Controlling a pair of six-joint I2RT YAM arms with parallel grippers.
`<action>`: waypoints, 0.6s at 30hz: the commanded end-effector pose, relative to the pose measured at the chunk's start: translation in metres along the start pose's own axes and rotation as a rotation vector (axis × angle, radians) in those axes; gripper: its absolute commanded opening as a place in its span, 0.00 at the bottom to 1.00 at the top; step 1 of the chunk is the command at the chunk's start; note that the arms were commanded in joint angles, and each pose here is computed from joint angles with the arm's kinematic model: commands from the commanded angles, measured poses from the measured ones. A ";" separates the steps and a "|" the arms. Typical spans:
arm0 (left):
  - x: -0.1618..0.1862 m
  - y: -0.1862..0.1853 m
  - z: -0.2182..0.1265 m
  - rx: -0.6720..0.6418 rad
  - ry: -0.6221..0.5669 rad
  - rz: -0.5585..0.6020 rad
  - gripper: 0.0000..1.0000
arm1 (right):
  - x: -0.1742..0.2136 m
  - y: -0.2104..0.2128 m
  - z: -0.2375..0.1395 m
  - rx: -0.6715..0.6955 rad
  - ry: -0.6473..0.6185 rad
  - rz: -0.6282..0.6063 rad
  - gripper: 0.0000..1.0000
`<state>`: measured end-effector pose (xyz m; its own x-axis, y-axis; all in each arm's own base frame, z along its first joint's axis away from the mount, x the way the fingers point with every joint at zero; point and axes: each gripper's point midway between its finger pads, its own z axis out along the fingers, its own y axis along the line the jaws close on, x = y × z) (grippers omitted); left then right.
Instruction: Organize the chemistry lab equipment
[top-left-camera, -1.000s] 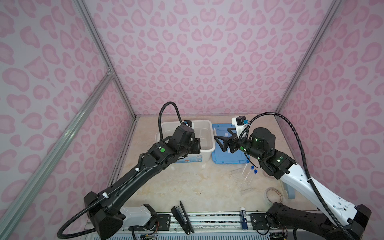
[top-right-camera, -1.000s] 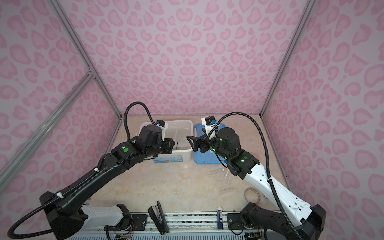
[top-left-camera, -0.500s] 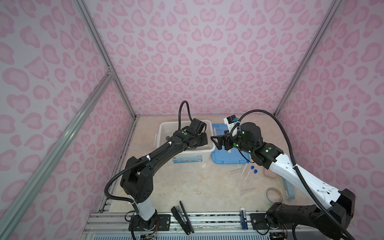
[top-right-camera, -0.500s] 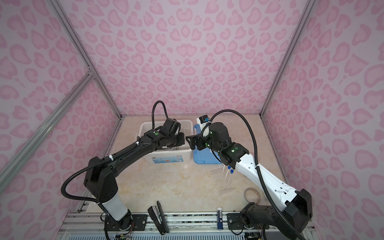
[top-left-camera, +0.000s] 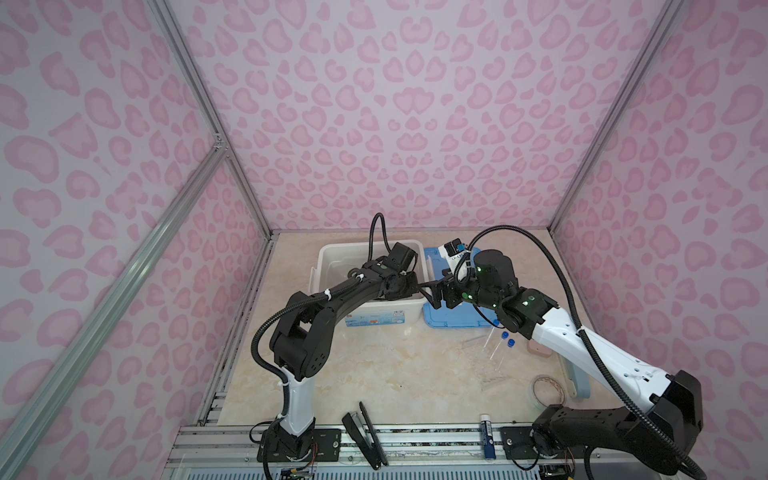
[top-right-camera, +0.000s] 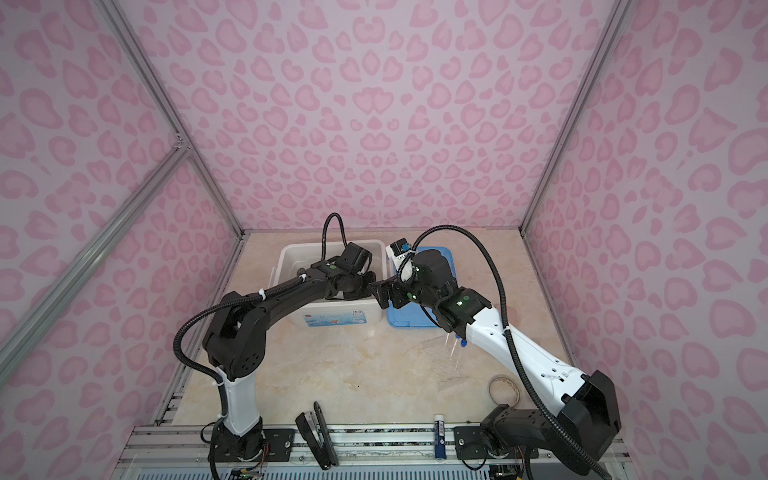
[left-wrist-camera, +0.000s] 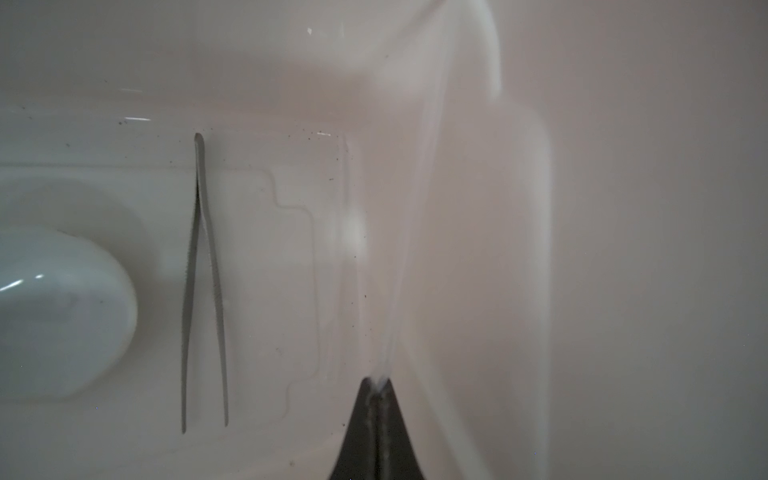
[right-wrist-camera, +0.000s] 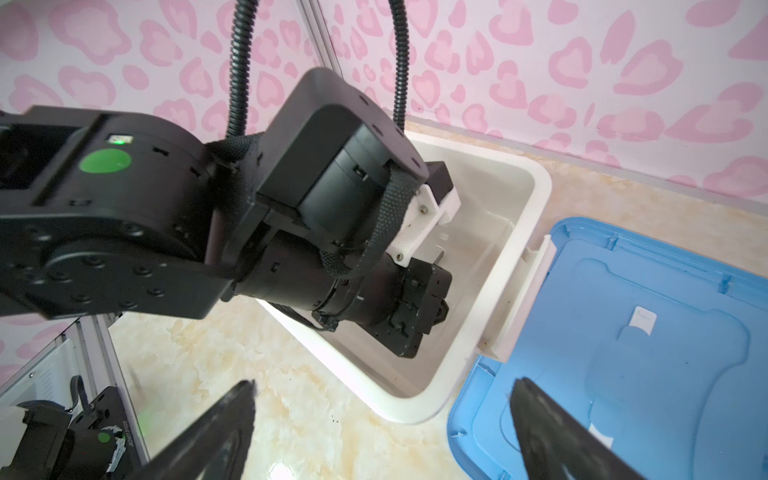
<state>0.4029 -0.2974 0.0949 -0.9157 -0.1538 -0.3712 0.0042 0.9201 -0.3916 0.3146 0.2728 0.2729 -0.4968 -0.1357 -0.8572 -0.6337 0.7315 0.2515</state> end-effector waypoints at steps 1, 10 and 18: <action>-0.003 -0.006 0.009 0.045 0.000 -0.018 0.04 | -0.004 0.003 0.002 -0.017 -0.016 -0.021 0.96; 0.003 0.004 0.026 0.041 0.030 -0.034 0.07 | -0.002 0.000 0.006 -0.006 -0.005 -0.026 0.96; 0.013 0.014 0.040 0.013 0.067 -0.028 0.10 | 0.000 -0.001 0.011 -0.005 0.000 -0.020 0.96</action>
<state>0.4074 -0.3012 0.0583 -0.9373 -0.1639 -0.3075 -0.0217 0.9082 -0.4180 0.3179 0.2765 0.2631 -0.5044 -0.1611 -0.8483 -0.6406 0.7285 0.2426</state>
